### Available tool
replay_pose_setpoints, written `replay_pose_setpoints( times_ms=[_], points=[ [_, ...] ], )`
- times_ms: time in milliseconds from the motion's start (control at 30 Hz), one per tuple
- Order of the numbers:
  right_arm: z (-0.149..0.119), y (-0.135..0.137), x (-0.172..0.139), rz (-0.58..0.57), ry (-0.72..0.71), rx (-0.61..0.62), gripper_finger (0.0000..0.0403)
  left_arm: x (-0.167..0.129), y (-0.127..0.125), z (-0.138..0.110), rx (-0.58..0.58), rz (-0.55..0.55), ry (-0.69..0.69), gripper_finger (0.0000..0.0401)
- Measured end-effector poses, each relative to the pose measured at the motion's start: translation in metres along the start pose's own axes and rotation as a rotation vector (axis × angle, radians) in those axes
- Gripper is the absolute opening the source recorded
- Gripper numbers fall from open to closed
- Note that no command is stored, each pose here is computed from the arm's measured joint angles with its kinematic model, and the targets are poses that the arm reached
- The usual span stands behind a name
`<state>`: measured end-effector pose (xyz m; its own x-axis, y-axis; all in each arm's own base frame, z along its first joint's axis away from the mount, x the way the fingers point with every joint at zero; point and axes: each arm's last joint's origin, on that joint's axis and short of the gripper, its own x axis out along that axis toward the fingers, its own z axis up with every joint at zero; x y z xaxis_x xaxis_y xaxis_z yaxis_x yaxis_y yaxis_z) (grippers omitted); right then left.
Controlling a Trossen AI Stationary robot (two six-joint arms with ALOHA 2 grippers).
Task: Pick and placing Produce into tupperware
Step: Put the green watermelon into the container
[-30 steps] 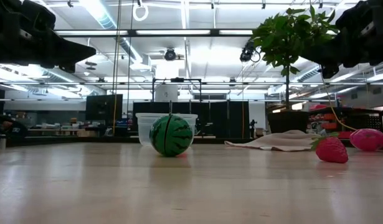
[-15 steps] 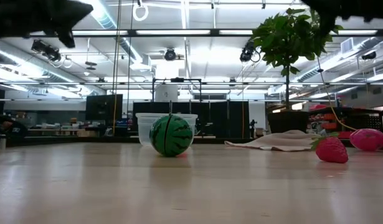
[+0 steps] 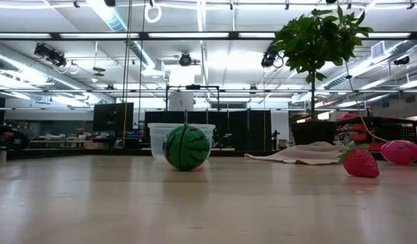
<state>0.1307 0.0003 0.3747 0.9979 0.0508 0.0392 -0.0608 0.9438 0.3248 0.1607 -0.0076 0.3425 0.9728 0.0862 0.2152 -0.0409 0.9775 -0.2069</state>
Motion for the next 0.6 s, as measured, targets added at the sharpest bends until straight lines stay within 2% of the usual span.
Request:
replay_pose_setpoints(
  times_ms=[167, 267, 433, 600],
  points=[
    [0.032, 0.011, 0.004, -0.003, -0.024, 0.025, 0.0027, 0.029, -0.011, 0.032, 0.0, -0.006, -0.026, 0.0019],
    [0.046, 0.016, 0.003, 0.019, 0.009, 0.032, 0.0027, 0.041, -0.014, 0.039, -0.017, 0.006, 0.037, 0.0023],
    [0.054, 0.021, -0.003, 0.032, 0.13, 0.046, 0.0027, 0.057, -0.015, 0.019, -0.104, 0.066, 0.29, 0.0021],
    [0.048, 0.021, -0.008, 0.035, 0.229, 0.083, 0.0027, 0.07, -0.028, -0.008, -0.219, 0.059, 0.416, 0.0027]
  ],
)
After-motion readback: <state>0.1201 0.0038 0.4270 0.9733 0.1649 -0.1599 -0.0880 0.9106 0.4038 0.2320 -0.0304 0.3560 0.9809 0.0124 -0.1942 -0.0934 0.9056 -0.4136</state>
